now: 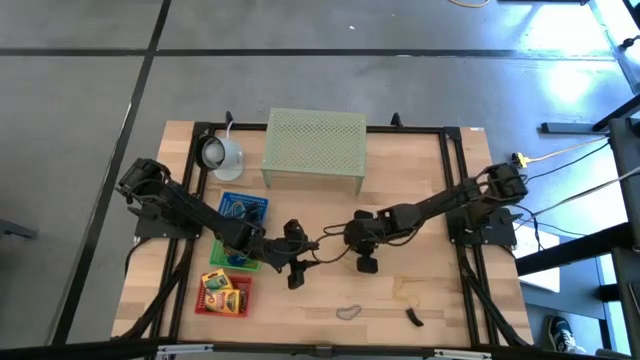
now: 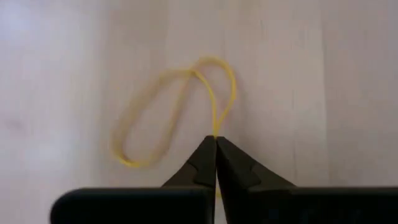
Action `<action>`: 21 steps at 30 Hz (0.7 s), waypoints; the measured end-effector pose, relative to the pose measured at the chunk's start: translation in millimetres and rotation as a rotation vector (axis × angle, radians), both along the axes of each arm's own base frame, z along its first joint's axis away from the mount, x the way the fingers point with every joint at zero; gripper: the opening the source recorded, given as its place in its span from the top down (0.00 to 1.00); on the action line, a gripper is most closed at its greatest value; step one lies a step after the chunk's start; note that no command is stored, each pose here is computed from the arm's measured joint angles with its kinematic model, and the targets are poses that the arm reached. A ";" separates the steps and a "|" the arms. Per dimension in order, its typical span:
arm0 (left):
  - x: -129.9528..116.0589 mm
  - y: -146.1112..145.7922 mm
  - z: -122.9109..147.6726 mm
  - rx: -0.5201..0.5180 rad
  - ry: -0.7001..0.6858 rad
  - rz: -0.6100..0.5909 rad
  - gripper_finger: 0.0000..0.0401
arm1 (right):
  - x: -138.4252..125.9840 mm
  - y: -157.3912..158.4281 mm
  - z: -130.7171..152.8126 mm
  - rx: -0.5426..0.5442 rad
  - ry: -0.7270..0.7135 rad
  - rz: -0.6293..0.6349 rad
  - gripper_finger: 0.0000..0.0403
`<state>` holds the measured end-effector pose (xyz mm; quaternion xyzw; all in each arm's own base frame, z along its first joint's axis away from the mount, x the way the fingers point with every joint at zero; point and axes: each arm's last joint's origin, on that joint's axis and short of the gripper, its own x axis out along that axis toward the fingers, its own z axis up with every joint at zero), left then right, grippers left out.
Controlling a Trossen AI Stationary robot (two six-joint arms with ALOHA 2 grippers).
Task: Pick & Place Office Desk Supplies
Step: Put the yellow rubber band into the blue bin
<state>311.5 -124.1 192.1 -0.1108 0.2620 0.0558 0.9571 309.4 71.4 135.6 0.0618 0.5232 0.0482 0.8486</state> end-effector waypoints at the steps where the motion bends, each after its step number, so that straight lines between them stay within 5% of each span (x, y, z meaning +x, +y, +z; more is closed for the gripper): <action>1: 0.0 0.0 0.0 0.006 0.000 -0.003 0.53 | 0.2 0.2 7.4 0.006 -0.030 0.000 0.99; 10: 1.9 2.6 4.0 0.138 -0.052 0.049 0.48 | -5.6 8.2 55.6 0.046 -0.238 -0.001 0.99; 21: 12.0 6.9 20.4 0.201 -0.213 0.024 0.41 | -10.5 19.4 79.5 -0.061 -0.403 0.030 0.99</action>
